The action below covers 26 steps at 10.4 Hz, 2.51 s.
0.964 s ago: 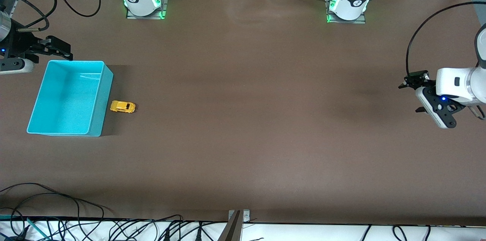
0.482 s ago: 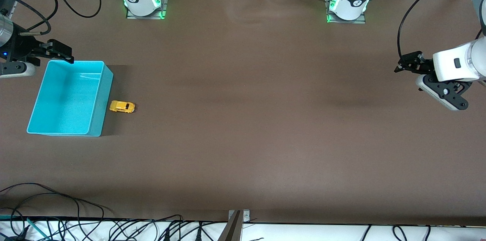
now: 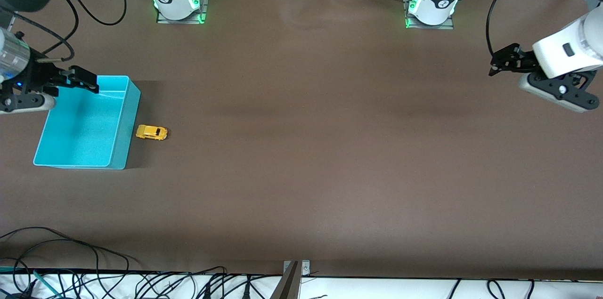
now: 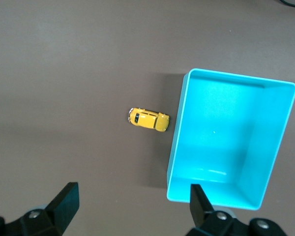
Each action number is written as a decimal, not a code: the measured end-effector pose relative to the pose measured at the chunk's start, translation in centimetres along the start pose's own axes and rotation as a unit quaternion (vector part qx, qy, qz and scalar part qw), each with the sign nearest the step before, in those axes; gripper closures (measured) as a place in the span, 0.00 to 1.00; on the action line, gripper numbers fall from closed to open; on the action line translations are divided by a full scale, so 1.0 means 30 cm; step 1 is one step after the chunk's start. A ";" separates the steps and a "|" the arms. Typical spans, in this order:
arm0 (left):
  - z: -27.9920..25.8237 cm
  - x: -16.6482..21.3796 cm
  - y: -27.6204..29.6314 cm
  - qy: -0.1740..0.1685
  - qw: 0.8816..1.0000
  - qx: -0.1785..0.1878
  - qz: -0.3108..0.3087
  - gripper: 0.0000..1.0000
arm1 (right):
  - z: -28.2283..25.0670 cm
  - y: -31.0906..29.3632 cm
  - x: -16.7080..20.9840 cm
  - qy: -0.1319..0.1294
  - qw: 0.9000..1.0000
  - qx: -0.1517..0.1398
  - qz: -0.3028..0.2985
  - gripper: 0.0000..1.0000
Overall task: Wind up and store yellow beetle car
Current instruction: 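Move the right gripper toward the car while the left gripper withdraws, then lower the right gripper over the car and grasp it, then lift the car with the right gripper and carry it over the box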
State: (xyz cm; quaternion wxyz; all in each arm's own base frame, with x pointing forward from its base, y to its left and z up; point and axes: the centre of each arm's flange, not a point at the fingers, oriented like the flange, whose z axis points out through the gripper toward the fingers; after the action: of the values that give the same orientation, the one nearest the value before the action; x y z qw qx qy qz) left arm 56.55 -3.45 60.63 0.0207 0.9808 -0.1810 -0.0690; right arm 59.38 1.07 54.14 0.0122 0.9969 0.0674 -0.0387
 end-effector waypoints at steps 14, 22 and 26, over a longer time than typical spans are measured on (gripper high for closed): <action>-0.017 -0.084 0.054 0.022 0.994 0.011 -0.106 0.00 | 0.859 0.013 0.004 0.043 0.876 -0.011 -0.480 0.00; -0.016 -0.084 0.053 0.022 0.994 0.011 -0.106 0.00 | 1.161 0.010 -0.049 0.059 0.824 -0.020 -0.563 0.00; -0.016 -0.084 0.053 0.022 0.994 0.011 -0.106 0.00 | 1.167 0.041 -0.058 0.061 0.809 -0.024 -0.584 0.10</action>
State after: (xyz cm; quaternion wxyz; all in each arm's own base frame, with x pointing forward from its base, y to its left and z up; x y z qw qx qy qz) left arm 53.73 -4.03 61.52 0.0070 0.9959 -0.0765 -0.0474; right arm 55.16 -1.41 19.39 0.0068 0.7692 0.6385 0.0241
